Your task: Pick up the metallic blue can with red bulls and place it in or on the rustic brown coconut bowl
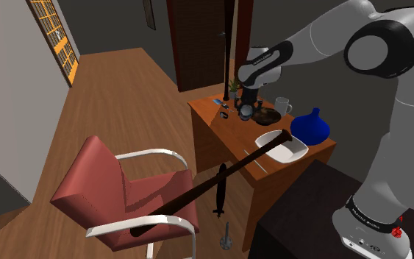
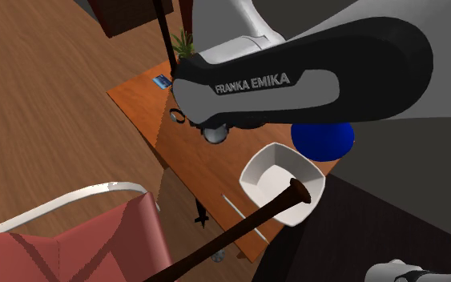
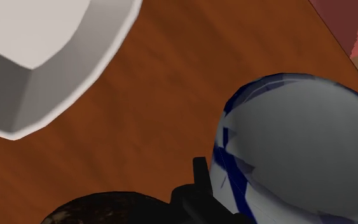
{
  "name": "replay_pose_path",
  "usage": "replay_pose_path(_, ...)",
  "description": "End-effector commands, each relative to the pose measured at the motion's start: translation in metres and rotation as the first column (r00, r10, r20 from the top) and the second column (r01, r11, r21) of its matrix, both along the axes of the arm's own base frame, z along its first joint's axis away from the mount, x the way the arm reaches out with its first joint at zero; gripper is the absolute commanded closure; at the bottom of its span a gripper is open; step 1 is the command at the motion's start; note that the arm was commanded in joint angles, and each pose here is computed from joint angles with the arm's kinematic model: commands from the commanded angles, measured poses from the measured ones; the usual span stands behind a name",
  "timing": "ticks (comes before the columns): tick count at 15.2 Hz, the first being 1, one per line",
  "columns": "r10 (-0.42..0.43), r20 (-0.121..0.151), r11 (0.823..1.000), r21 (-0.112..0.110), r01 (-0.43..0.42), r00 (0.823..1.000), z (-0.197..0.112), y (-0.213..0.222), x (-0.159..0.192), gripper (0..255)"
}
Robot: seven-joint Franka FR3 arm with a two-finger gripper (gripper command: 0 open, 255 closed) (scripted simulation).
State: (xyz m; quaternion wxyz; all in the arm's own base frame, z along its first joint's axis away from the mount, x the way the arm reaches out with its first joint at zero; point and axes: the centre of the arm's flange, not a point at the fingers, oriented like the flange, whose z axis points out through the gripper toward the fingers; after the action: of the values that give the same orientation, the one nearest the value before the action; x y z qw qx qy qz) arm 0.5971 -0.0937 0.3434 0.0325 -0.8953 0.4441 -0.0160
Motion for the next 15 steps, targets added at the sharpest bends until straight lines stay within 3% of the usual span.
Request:
replay_pose_path(1, 0.0, 0.0, 1.0, 0.0, 0.0, 1.0, 0.011, 0.001, 0.0, 255)
replay_pose_path(4, 0.0, 0.0, 1.0, 0.0, 0.0, 1.0, 0.023, 0.001, 0.0, 255)
replay_pose_path(15, 0.0, 0.0, 1.0, 0.0, 0.0, 1.0, 0.028, -0.144, -0.005, 255)
